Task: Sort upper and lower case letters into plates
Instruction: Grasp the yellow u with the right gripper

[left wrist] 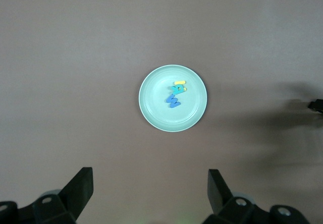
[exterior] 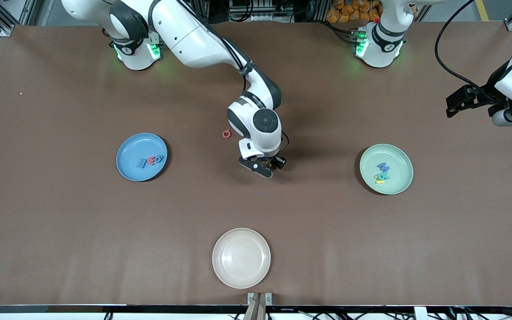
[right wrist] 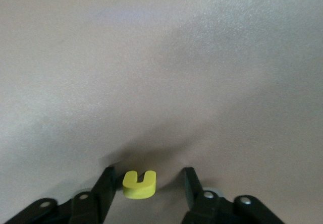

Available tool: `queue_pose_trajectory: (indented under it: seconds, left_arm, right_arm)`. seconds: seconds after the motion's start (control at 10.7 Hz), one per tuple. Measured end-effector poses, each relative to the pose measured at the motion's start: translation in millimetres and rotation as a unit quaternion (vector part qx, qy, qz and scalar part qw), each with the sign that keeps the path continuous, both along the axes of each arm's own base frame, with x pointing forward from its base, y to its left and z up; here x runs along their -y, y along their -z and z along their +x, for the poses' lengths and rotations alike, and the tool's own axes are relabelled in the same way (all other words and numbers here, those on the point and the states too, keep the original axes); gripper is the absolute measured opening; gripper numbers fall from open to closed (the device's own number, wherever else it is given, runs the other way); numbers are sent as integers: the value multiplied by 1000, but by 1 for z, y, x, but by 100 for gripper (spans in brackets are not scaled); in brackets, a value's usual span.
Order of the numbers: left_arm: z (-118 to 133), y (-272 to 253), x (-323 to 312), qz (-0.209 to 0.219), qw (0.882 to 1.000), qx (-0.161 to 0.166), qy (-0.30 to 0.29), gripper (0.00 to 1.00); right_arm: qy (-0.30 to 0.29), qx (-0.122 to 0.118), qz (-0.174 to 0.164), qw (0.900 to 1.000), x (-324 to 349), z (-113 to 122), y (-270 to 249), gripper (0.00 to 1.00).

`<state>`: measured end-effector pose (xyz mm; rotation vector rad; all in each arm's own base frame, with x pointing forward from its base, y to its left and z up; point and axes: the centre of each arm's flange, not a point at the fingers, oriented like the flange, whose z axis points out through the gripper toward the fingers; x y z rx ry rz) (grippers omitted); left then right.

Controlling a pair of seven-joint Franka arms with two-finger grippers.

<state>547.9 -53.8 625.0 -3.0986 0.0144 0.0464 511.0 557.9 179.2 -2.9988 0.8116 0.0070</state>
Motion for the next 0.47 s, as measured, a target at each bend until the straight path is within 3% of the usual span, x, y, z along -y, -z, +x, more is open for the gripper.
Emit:
queue_pose_trajectory:
  seconds: [0.37, 0.47]
  left_arm:
    - [0, -1, -3, 0, 1000, 2, -3, 100]
    - [1, -2, -4, 0, 1000, 3, -4, 100]
  right_arm:
    - [1, 0, -2, 1000, 0, 1, -2, 47]
    - [1, 0, -2, 1000, 0, 1, -2, 47]
